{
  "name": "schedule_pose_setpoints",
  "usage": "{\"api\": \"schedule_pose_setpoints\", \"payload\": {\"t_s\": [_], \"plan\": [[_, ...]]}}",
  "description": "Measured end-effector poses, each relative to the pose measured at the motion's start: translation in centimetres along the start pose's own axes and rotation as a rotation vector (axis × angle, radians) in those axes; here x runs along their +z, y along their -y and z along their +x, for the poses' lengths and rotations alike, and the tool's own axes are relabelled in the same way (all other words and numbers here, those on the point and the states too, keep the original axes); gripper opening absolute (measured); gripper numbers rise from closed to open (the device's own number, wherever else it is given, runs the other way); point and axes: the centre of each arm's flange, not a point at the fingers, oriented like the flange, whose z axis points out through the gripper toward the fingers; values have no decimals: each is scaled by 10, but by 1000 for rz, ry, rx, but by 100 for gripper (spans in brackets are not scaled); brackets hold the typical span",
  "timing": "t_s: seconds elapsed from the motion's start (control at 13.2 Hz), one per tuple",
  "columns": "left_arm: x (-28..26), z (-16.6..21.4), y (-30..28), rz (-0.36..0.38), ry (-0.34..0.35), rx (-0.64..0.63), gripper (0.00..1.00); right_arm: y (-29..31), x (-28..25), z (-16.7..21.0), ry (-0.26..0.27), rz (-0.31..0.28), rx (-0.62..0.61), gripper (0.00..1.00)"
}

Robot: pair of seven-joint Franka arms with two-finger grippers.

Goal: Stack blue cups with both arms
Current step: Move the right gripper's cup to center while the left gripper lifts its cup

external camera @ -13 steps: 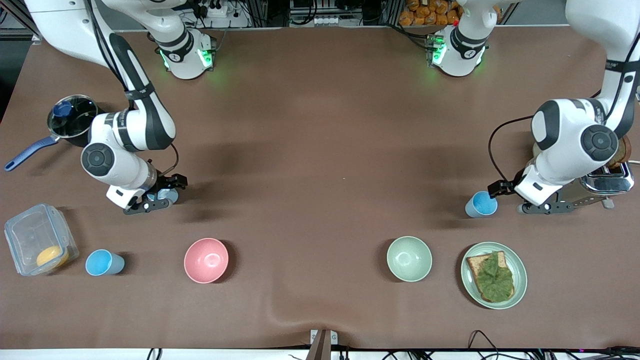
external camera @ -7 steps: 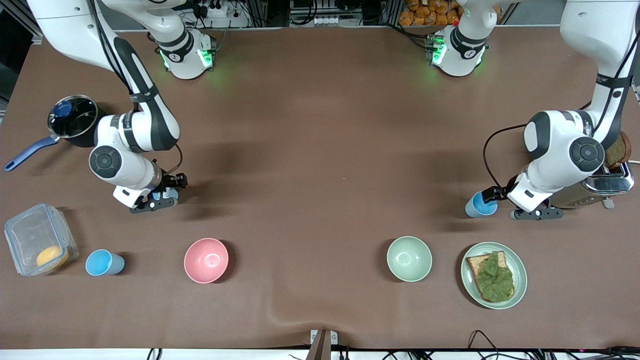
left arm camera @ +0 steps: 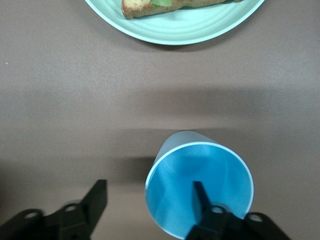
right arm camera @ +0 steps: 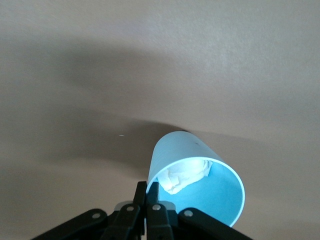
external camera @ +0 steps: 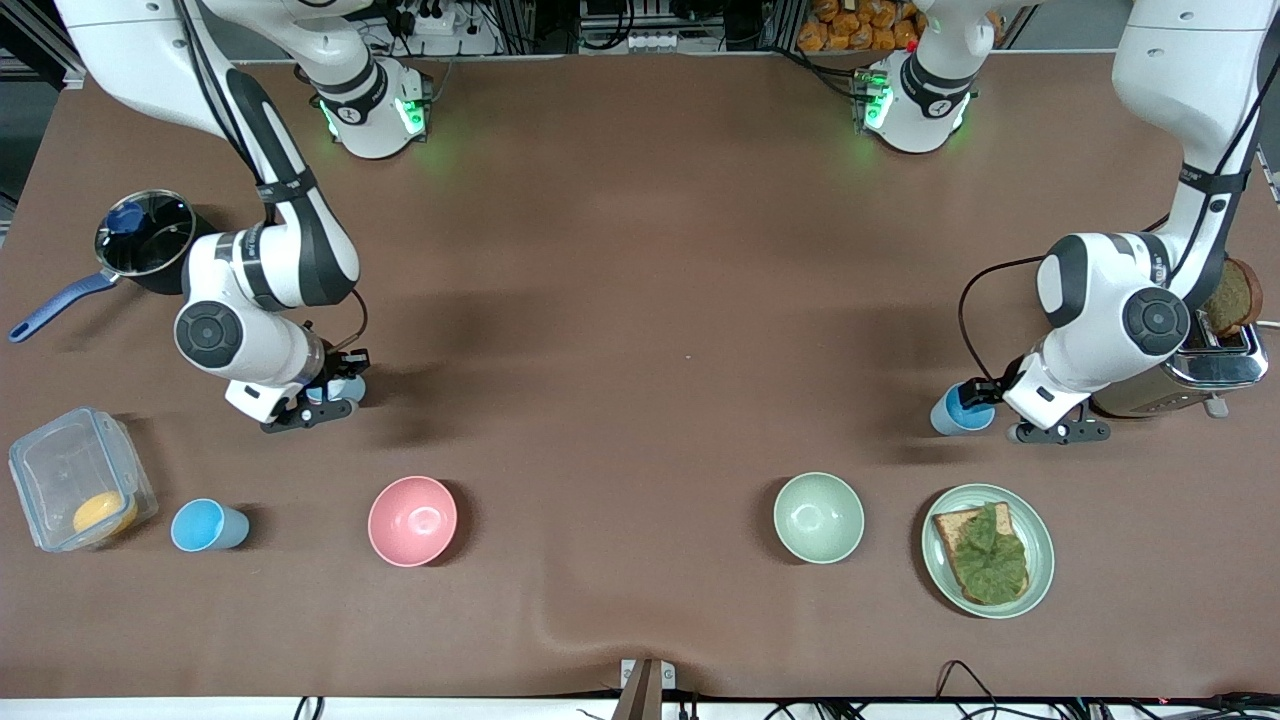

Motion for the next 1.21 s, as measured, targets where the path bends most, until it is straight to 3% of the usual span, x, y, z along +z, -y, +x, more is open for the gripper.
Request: {"api": "schedule_pose_setpoints", "payload": {"t_s": [0.23,0.45,0.53,0.91,1.21], "plan": [[-1,1,-1,-1,-3,1,39,20,-15,6,24,-3,23,2],[-7,5,-2,-1,-18,3,7,95,-30,14,6,29,107,2],[-12,7,-3,-1,-28,5,2,127,-34,15,0,44,134,2],[-52,5,-17,2,-45,27,2,281,-43,15,-14,102,309,2],[-103,-4,-51,3,-49,8,2,358,-20,28,-13,104,401,2]]}}
